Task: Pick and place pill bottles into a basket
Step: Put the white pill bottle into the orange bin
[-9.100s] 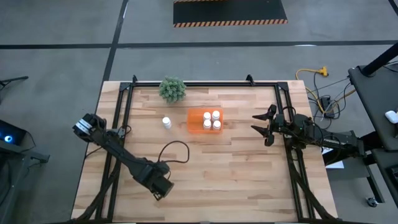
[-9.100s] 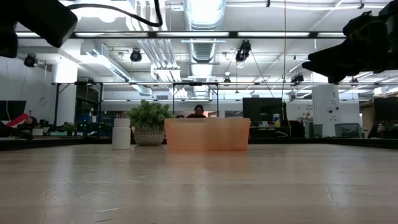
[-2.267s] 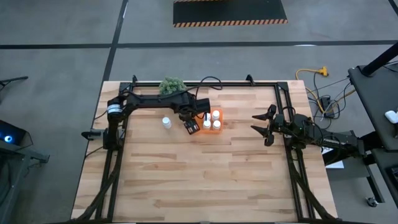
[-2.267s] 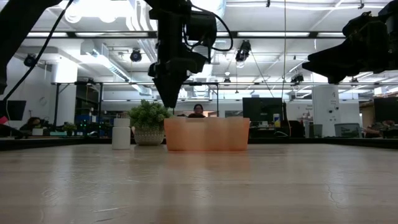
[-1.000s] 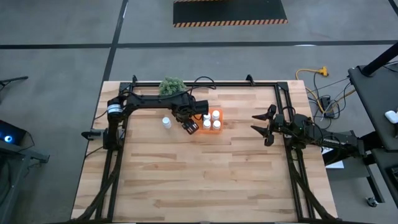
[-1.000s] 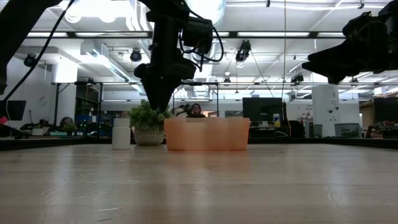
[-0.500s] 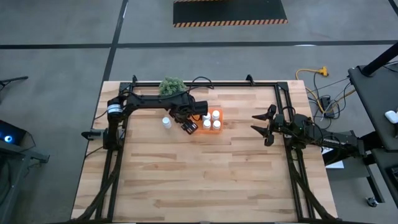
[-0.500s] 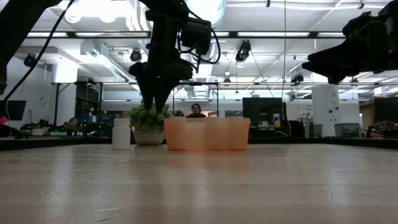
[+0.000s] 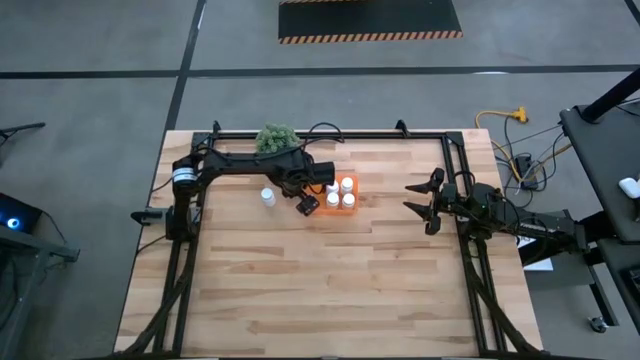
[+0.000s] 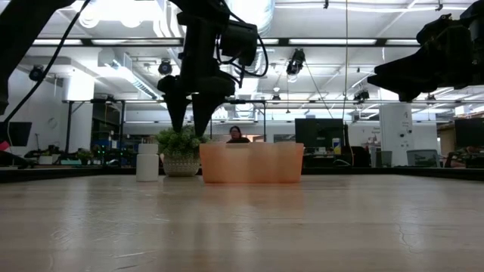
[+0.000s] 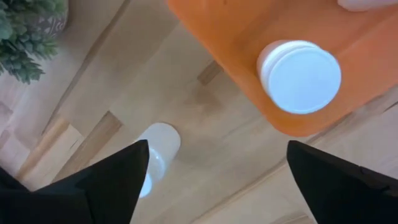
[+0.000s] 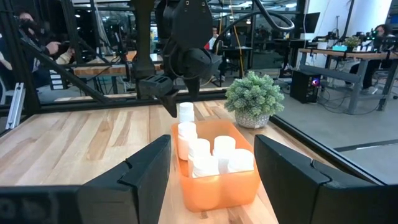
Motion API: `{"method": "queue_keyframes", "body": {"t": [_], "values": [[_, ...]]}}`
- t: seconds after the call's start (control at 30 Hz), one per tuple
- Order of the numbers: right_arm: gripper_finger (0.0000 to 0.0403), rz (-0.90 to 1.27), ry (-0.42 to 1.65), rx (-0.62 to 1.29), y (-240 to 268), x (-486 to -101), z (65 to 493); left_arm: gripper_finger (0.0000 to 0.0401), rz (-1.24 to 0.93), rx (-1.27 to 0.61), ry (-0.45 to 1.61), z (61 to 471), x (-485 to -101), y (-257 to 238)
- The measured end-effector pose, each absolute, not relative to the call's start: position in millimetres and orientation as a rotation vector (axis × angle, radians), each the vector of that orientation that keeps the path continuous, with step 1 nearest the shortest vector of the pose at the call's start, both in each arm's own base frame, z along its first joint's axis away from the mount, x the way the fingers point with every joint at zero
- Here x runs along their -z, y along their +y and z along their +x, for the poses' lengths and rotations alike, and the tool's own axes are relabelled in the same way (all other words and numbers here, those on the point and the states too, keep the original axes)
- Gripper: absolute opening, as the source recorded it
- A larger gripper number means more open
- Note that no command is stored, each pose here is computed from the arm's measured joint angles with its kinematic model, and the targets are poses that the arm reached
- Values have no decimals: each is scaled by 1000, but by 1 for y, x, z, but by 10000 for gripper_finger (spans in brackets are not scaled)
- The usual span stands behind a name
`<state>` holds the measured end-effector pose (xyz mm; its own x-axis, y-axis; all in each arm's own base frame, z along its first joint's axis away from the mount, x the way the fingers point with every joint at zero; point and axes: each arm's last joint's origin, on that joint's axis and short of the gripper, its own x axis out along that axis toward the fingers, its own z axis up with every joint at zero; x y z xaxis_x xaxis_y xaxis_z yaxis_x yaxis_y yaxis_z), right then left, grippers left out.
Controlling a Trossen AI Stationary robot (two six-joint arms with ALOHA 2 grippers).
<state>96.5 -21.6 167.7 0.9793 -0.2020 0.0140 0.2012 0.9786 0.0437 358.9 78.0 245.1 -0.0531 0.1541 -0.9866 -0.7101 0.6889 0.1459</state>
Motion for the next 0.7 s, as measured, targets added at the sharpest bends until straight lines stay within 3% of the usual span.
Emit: {"method": "queue_keyframes", "body": {"t": [0.5, 0.7], "values": [[219, 42, -18, 203, -22, -168, 97, 345, -424, -671, 1445, 364, -245, 79], [219, 42, -18, 203, -22, -168, 97, 345, -424, -552, 1476, 364, -245, 75]]}}
